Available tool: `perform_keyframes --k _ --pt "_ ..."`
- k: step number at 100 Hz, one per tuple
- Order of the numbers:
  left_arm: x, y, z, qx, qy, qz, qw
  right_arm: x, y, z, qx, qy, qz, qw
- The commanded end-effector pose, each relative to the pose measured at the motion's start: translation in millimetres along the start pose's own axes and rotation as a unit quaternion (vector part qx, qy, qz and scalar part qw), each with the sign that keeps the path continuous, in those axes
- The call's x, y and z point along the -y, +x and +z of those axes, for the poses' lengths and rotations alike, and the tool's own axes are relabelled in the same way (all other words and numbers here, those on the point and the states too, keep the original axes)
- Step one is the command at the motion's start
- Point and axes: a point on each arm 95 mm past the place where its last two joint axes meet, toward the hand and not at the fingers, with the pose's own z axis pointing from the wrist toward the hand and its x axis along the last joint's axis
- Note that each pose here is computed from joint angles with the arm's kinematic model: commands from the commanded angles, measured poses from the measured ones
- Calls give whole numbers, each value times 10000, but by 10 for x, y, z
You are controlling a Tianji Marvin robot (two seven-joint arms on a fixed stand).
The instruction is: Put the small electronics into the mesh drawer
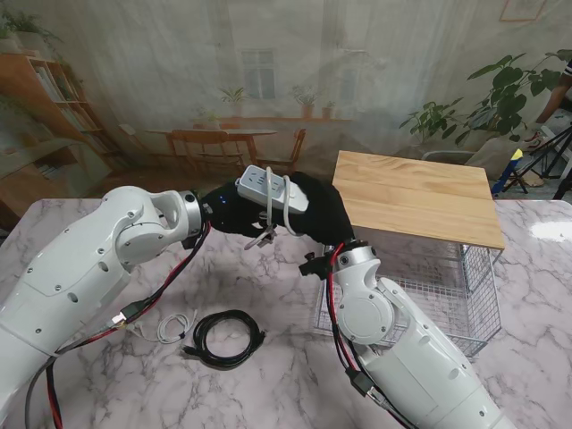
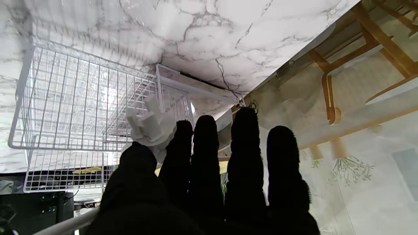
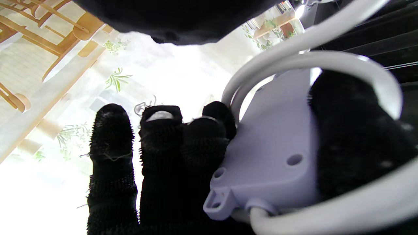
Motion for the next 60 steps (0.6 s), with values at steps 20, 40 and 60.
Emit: perform_keyframes --k 20,40,60 --pt "-237 -30 3 15 -310 -167 9994 -36 56 53 -53 -51 -18 10000" --pt "-270 -30 1 86 -181 -262 9995 -42 59 54 -52 -31 -43 10000" --pt "-295 -15 24 113 -60 -336 9994 -37 62 60 -43 -15 -44 10000"
